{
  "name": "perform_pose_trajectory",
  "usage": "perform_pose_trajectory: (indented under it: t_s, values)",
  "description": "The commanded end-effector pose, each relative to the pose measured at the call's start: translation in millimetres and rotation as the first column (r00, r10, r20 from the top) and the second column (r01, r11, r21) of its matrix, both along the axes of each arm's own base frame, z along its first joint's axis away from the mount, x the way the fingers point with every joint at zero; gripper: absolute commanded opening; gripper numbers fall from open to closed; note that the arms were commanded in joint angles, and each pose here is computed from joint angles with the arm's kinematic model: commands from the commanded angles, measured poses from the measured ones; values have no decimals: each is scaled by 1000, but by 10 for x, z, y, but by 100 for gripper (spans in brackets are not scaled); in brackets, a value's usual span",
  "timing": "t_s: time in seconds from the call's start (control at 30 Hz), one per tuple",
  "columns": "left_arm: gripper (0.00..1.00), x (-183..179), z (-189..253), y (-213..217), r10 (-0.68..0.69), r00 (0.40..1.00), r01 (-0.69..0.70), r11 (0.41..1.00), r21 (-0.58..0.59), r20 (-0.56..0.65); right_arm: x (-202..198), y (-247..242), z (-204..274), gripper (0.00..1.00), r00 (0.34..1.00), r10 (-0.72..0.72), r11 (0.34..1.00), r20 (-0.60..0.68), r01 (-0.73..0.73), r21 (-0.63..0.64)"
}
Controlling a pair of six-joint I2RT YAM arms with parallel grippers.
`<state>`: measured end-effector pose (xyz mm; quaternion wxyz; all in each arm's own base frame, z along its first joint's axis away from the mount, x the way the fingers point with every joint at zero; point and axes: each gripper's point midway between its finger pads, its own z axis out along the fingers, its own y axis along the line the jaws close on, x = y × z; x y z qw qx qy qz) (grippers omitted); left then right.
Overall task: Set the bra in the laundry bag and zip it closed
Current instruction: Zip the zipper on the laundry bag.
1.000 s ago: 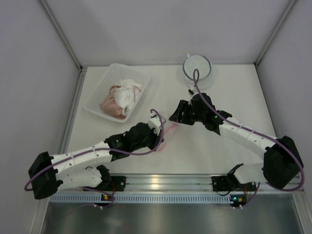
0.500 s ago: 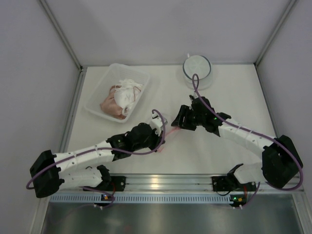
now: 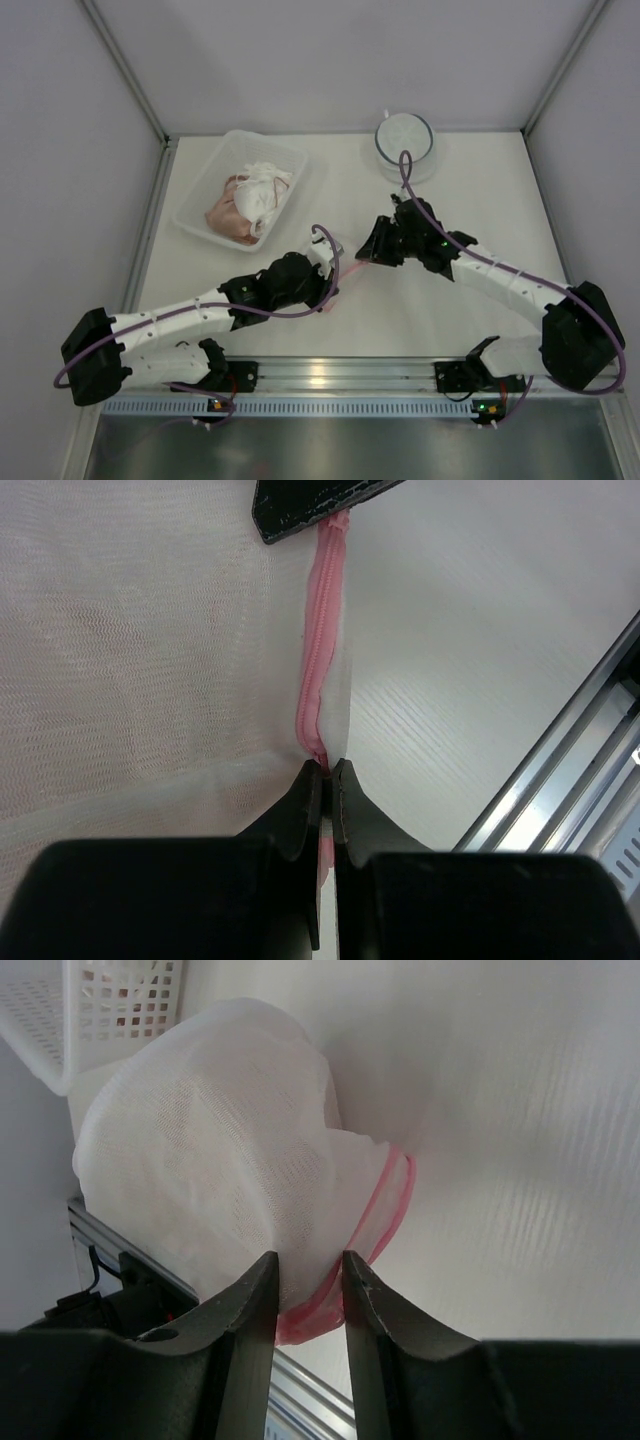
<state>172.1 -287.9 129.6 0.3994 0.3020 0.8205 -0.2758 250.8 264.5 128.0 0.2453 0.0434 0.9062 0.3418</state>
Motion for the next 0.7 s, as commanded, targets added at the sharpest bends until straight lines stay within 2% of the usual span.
perform_pose_trajectory:
  t_s: [0.0, 0.03, 0.23, 0.5, 0.67]
  values:
    - [0, 49, 32, -29, 14, 1000, -14, 1000, -21, 19, 74, 65, 472, 32, 997, -7, 996, 81, 0, 90]
    - [0, 45, 24, -28, 13, 1000, -13, 1000, -19, 17, 77, 50, 486, 28, 996, -12, 996, 86, 5, 86]
    - [0, 54, 16, -36, 18, 1000, -18, 1000, -17, 13, 84, -15, 479, 21, 996, -29, 998, 88, 24, 52]
    - [0, 60, 12, -25, 28, 1000, -27, 999, -17, 12, 66, -55, 458, 25, 996, -26, 999, 85, 24, 27]
    - [0, 68, 7, -21, 31, 999, -31, 999, -14, 14, 49, -51, 418, 22, 997, -20, 1000, 75, 18, 25]
